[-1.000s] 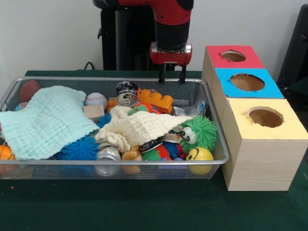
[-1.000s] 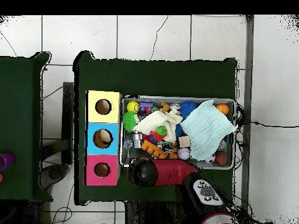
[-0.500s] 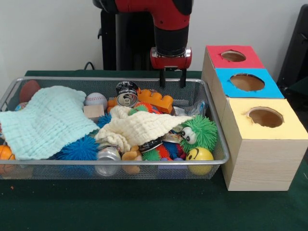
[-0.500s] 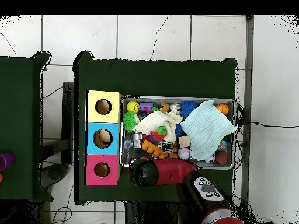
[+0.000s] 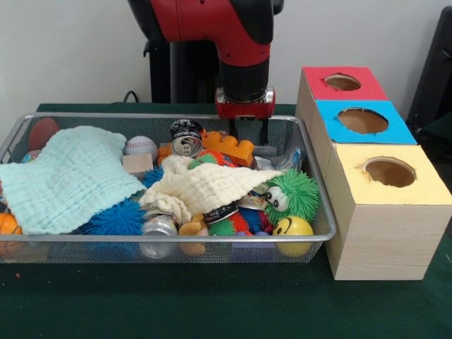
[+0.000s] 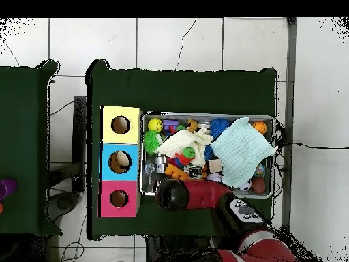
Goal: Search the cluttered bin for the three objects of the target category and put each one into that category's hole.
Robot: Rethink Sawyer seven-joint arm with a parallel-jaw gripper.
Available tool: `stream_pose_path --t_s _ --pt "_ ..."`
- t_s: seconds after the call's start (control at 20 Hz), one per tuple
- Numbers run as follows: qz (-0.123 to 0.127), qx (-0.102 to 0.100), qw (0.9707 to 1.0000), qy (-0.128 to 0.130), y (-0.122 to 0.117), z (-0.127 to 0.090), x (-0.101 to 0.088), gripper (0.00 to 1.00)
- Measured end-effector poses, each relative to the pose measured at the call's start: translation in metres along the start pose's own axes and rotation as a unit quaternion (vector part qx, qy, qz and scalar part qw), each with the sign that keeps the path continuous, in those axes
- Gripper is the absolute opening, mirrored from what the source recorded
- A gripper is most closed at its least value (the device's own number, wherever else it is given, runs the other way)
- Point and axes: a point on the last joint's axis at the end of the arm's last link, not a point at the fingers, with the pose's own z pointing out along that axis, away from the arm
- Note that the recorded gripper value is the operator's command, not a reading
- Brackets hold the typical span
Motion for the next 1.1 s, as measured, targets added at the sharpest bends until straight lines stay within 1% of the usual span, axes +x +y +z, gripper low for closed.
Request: stream_pose_path --t_s 0.15,0.25,0.35,0.45,0.65,0.75,0.8,0.9,0.95,1.0,1.1 --pt "0.001 0.000 1.0000 0.003 -0.001 0.006 -0.004 1.00" --pt "0.000 0.001 0.9999 0.015 -0.001 0.008 -0.005 1.00" --pt "0.001 0.004 0.9994 0.033 -0.001 0.010 -0.006 1.00" --pt "0.003 0.006 0.9990 0.043 -0.001 0.009 -0.009 1.00" --pt "0.008 0.013 0.9962 0.085 0.002 0.003 -0.017 1.00" --pt "0.008 0.016 0.9951 0.097 0.004 0.000 -0.019 1.00" --pt "0.007 0.017 0.9946 0.103 0.005 -0.002 -0.019 1.00" --pt "0.004 0.023 0.9932 0.114 0.010 -0.015 -0.020 1.00" --pt "0.003 0.024 0.9930 0.115 0.011 -0.018 -0.020 1.00" --pt "0.002 0.026 0.9929 0.116 0.013 -0.025 -0.021 1.00" --pt "-0.001 0.032 0.9933 0.111 0.019 -0.043 -0.024 1.00"
